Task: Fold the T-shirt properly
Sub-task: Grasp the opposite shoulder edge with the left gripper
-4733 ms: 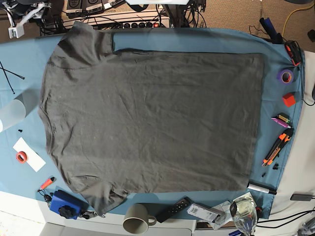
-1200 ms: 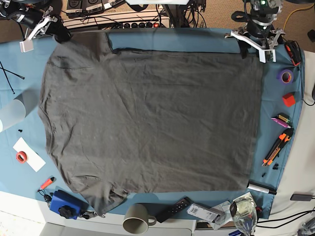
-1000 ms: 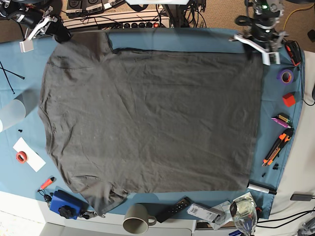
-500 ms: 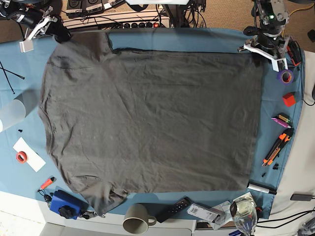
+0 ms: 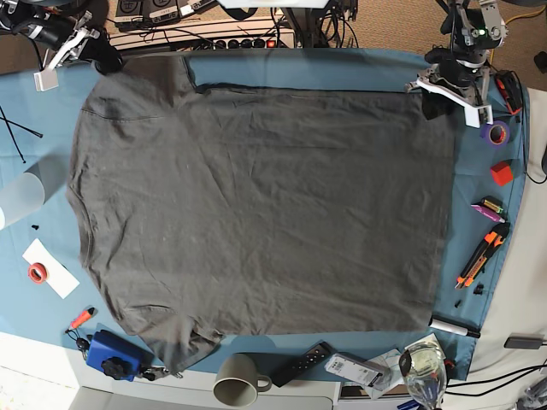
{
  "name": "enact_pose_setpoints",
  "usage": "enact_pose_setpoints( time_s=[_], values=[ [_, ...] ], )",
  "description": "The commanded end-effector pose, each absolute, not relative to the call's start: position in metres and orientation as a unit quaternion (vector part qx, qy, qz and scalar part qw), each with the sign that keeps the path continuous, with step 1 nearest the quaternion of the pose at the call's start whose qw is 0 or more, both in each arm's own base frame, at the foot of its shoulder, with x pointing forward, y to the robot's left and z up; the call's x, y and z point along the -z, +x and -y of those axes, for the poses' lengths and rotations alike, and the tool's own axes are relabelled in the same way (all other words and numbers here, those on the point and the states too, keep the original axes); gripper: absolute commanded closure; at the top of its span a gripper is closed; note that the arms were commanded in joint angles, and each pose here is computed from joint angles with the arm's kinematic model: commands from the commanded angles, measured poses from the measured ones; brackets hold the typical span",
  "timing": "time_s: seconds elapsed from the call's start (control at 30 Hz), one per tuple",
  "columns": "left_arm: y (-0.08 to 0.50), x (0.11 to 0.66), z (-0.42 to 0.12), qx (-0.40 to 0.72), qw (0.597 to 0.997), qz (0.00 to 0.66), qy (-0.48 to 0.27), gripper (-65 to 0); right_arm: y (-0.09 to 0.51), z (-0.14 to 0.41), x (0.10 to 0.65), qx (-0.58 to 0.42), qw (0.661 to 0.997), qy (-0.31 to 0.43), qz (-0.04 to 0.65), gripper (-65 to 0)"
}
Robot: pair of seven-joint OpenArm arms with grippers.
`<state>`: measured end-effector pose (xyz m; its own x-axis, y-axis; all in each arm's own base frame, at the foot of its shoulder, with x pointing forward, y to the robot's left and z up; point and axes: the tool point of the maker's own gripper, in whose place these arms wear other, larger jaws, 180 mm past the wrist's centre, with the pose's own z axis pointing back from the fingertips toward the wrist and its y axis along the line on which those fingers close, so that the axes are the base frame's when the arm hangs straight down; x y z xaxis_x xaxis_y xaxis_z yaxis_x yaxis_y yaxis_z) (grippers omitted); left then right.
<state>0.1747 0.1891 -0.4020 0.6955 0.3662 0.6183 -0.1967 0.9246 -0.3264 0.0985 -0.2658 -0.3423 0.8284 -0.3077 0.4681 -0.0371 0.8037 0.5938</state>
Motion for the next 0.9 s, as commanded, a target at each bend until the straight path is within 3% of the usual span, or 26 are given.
enact_pose_setpoints(
  time_s=[0.0,0.1,0.47,0.7,0.87],
  values=[
    [0.161,0.412,-0.179,-0.149,0.926,0.321,-0.132,-13.5,0.106,0.269,0.332,0.066,0.902,0.303,0.301,0.0],
    [0.161,0.411,-0.179,-0.150,0.925,0.322,-0.133,0.0,0.117,0.269,0.329,0.061,0.897,0.304,0.316,0.0],
    [0.162,0.394,-0.180,-0.115,0.931,0.328,-0.108,0.0,0.138,0.265,0.312,0.034,0.888,0.298,0.349,0.0],
    [0.147,0.371,-0.188,-0.091,0.934,0.338,-0.072,0.0,0.138,0.285,0.274,0.007,0.889,0.230,0.395,0.0],
    [0.141,0.363,-0.210,-0.099,0.934,0.342,-0.042,0.0,0.116,0.295,0.277,0.020,0.904,0.211,0.372,0.0]
  ],
)
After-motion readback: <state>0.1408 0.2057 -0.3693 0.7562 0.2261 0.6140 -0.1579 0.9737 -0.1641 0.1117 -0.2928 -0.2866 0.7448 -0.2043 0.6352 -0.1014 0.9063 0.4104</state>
